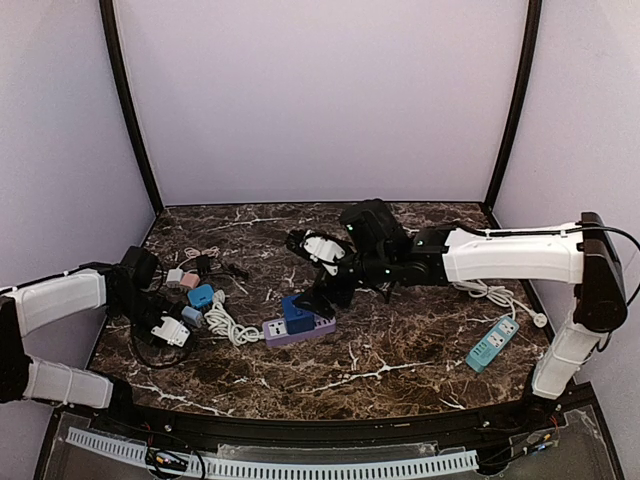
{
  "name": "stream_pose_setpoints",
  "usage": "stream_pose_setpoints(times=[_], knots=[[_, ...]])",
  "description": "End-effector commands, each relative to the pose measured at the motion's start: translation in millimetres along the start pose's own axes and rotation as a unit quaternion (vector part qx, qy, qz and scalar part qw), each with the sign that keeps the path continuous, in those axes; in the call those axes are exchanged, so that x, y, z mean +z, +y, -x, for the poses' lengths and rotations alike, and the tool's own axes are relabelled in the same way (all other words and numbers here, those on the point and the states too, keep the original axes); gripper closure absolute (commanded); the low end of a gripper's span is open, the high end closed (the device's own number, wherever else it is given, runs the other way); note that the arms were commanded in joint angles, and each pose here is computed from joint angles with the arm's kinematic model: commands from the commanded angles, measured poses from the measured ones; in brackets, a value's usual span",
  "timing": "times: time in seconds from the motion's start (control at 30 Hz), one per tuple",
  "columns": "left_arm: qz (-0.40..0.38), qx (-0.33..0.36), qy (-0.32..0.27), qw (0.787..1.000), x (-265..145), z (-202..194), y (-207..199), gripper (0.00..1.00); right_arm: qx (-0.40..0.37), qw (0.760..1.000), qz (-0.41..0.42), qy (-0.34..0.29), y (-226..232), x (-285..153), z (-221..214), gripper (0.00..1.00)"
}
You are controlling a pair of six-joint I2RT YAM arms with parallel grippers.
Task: Insert the plug
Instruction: Pick up the plug from the center of the board.
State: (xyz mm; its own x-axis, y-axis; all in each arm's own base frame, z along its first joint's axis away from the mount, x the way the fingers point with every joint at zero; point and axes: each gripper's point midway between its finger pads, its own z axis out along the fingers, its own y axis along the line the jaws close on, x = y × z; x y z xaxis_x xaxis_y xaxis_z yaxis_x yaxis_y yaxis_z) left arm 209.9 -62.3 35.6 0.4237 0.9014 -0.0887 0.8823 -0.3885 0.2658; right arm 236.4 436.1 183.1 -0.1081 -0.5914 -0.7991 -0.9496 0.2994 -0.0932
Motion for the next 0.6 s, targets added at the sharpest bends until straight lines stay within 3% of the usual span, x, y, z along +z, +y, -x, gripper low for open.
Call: stream_pose_setpoints(times=[0.0,0.07,0.13,0.17,0.2,0.23,0.27,0.3,0.4,0.47,0.53,0.57], knots=[[0.159,0.034,-0.025,0.986,-55.3,27.9,65.1,0.91,0.083,0.994,-0.058,-0.030,-35.1,-15.8,31.1,0.01],[0.250,0.052,-0.041,0.966,-86.1,47.1,95.8,0.90,0.125,0.989,-0.068,-0.048,-48.3,-28.4,48.0,0.01],[0.350,0.077,-0.064,0.931,-123.1,69.6,123.9,0.90,0.154,0.983,-0.071,-0.066,-55.2,-39.0,60.7,0.01],[0.412,0.101,-0.078,0.902,-147.8,81.7,136.5,0.90,0.163,0.981,-0.073,-0.072,-57.2,-43.0,65.4,0.01],[0.437,0.121,-0.093,0.886,-157.8,94.5,139.5,0.89,0.170,0.980,-0.074,-0.076,-59.2,-46.7,69.3,0.01],[0.511,0.167,-0.115,0.835,-191.1,114.6,150.2,0.88,0.177,0.978,-0.080,-0.073,-61.6,-49.7,70.9,0.01],[0.509,0.175,-0.118,0.835,-187.2,118.8,145.7,0.87,0.180,0.977,-0.085,-0.073,-63.2,-51.1,72.3,0.01],[0.545,0.199,-0.124,0.805,-201.6,128.1,147.6,0.87,0.186,0.977,-0.087,-0.059,-63.4,-51.9,68.7,0.01],[0.592,0.279,-0.122,0.746,-217.2,153.9,144.5,0.87,0.210,0.971,-0.110,-0.034,-70.2,-56.2,63.9,0.02],[0.599,0.311,-0.119,0.728,-214.0,163.2,141.5,0.87,0.225,0.968,-0.106,-0.032,-69.2,-58.9,66.4,0.03],[0.604,0.290,-0.123,0.732,-214.4,167.5,146.0,0.87,0.230,0.968,-0.094,-0.035,-64.7,-58.3,67.3,0.04],[0.599,0.259,-0.146,0.744,-216.1,173.0,149.4,0.87,0.226,0.970,-0.087,-0.037,-61.1,-56.8,66.8,0.05]])
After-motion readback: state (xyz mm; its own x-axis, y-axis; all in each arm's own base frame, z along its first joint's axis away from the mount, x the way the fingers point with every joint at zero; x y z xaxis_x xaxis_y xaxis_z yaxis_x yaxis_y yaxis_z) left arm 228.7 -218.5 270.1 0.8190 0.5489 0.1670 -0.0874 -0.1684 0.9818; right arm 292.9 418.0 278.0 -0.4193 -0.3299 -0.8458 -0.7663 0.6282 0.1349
